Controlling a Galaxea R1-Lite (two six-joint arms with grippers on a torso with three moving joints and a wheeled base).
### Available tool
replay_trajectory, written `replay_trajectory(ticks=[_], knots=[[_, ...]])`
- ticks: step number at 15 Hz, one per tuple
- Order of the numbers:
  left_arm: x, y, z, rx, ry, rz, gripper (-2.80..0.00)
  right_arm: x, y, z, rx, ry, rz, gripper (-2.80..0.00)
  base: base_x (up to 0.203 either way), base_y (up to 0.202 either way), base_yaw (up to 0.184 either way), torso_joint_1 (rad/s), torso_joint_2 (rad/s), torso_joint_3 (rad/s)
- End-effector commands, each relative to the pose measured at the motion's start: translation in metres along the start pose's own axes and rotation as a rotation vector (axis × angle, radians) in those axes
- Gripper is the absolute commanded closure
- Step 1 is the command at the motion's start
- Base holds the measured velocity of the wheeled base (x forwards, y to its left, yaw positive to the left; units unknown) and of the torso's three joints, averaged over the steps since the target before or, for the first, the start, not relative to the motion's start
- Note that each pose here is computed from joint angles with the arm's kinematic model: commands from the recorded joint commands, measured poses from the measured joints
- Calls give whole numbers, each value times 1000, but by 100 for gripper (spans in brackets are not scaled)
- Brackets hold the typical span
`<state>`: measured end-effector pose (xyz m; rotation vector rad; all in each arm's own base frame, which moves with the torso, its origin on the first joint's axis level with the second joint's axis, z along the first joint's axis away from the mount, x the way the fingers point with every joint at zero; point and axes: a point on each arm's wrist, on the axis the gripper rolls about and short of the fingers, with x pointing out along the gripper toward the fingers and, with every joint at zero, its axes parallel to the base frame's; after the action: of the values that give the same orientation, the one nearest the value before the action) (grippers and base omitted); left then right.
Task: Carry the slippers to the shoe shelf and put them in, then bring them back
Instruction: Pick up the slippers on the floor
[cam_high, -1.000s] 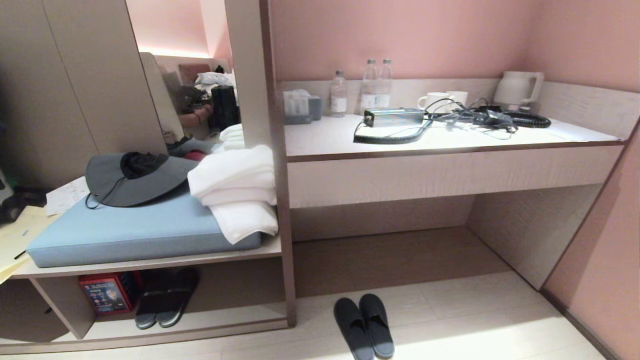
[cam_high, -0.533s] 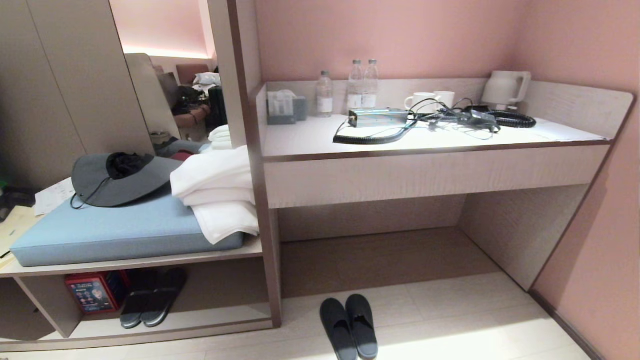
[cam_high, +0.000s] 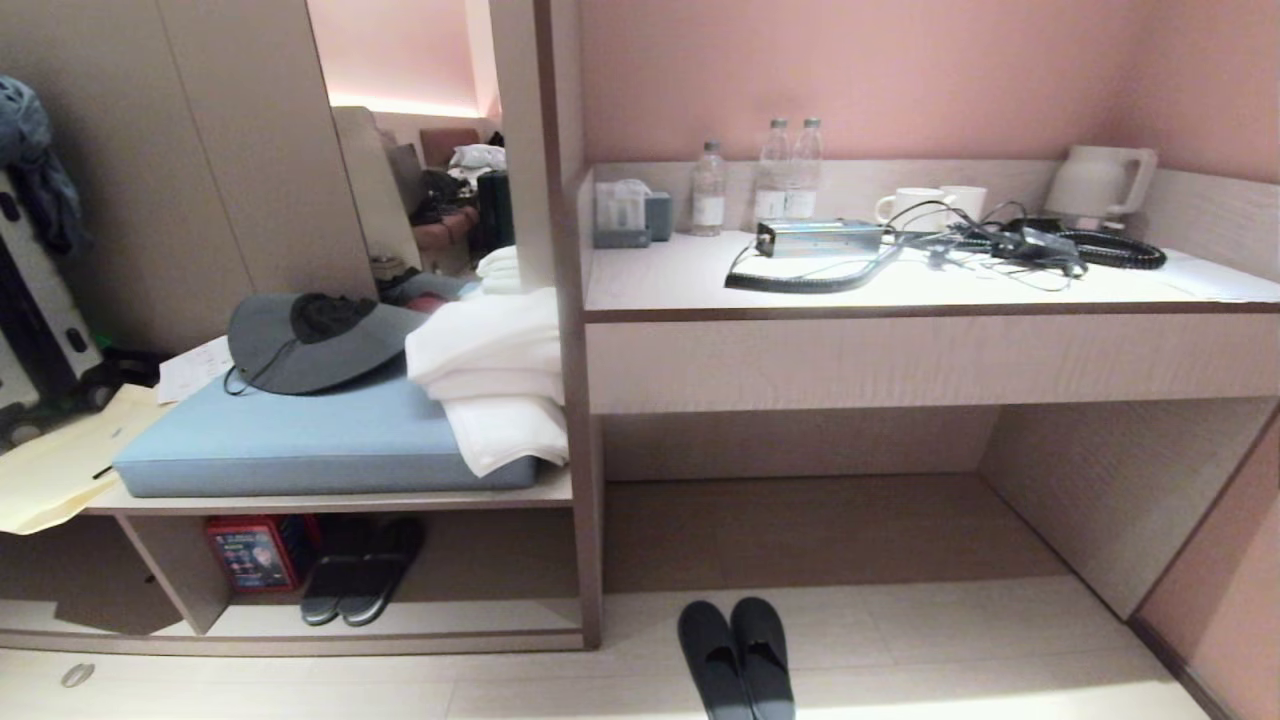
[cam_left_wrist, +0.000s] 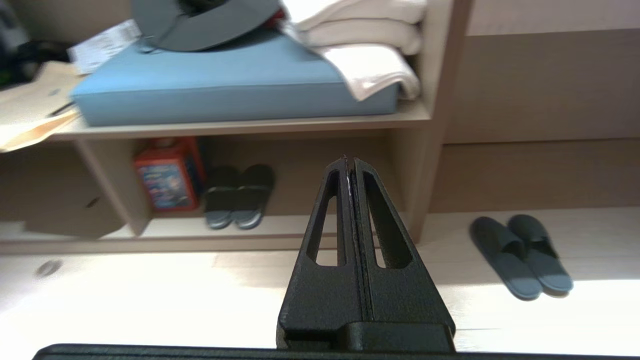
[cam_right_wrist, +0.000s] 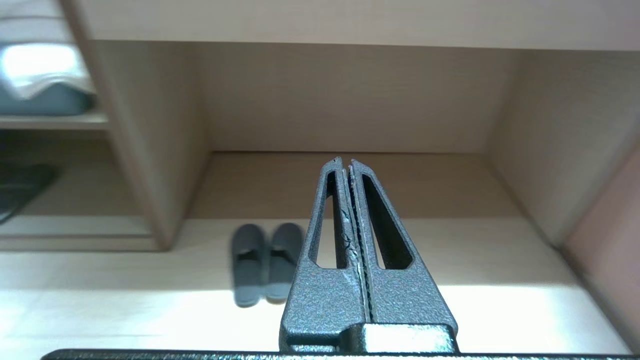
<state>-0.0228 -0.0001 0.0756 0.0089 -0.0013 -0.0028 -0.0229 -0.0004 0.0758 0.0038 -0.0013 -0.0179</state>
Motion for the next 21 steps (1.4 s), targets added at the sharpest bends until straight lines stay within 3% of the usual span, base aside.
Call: replay_trajectory(ticks=[1,13,21], knots=[[0,0,0,0,0,0,0,0,0,0,1,0,-1,0,5,-8,97,3,2,2],[0,0,0,2,0,0,0,0,0,0,1,0,1,0,0,-1,5,1,1,-6],[0,0,0,0,3,1,0,0,0,0,2,0,-2,0,0,0,0,2,3,-182]])
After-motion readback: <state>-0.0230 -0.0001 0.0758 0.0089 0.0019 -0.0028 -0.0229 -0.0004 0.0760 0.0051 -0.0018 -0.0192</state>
